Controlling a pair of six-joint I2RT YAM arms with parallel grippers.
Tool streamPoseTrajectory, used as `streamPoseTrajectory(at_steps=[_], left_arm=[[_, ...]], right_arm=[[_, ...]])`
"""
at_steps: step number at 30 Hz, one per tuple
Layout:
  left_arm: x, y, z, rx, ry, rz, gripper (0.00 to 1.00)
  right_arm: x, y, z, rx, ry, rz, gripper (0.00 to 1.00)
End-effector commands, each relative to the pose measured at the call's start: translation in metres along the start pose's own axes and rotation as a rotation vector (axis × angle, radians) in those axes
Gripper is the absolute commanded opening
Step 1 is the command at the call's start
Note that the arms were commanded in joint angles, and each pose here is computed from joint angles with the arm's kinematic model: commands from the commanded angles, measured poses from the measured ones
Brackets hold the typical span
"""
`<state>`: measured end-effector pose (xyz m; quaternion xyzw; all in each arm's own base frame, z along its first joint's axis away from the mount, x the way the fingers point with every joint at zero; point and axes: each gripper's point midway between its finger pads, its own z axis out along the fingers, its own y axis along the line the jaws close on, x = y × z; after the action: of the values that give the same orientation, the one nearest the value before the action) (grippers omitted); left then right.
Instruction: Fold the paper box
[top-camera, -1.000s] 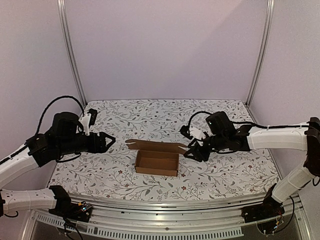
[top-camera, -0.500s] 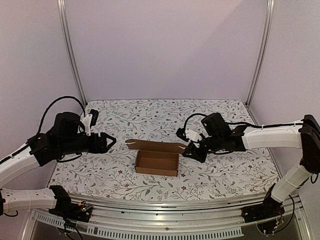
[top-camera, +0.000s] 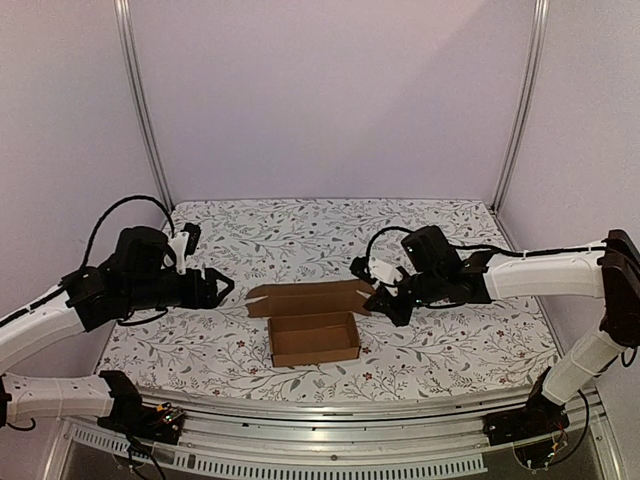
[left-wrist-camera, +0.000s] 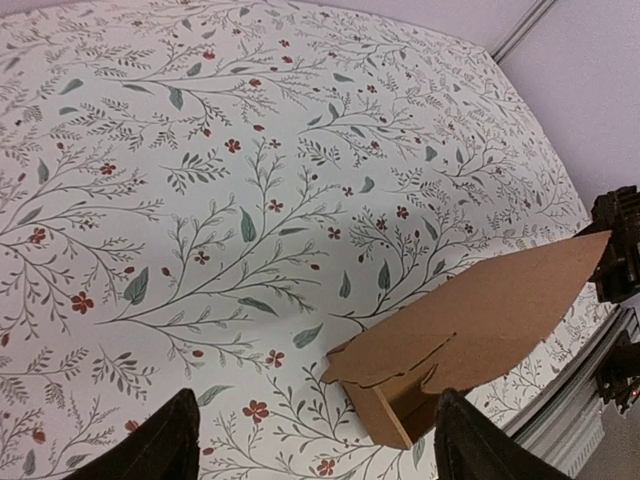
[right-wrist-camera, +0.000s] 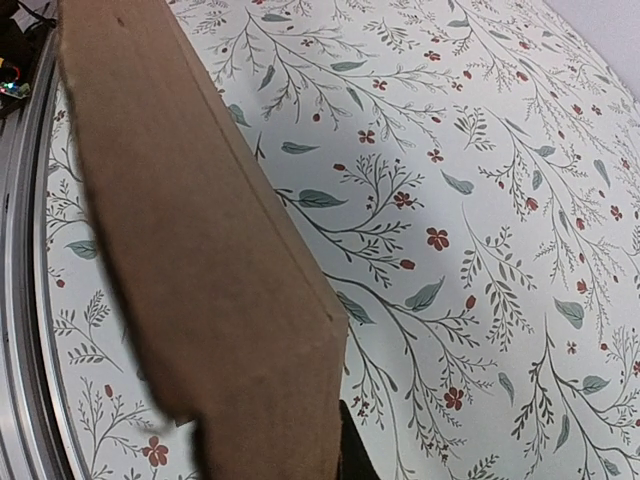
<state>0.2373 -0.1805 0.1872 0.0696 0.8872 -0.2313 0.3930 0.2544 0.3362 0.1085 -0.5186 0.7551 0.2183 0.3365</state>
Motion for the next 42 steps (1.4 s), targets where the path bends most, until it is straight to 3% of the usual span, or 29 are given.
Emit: streamPoseTrajectory(at_steps=[1,16,23,29,35,42], left_arm=[[0.013,0.002,0.014,-0.001,0.038,-0.017,0.79],[0.046,-0.014,0.039,0.130,0.120,0.017,0.78],[0.043,-0.008,0.054,0.104,0.059,0.113,0.78],[0.031,-0.025,0.057,0.203,-0.040,0.224,0.78],[0.030,-0.038,0.062,0.268,-0.064,0.316,0.74],[0.040,-0.047,0.080,0.312,0.008,0.383,0.57]], right_arm=[[0.002,0.006,-0.006,-0.016,0.010,-0.018,0.00],[0.007,0.009,-0.011,-0.025,0.065,0.025,0.00],[0.013,0.015,-0.015,-0.055,0.111,0.032,0.00],[0.011,0.021,-0.020,-0.089,0.130,0.043,0.00],[0.013,0.027,-0.024,-0.112,0.138,0.048,0.00],[0.010,0.032,-0.026,-0.136,0.128,0.051,0.00]])
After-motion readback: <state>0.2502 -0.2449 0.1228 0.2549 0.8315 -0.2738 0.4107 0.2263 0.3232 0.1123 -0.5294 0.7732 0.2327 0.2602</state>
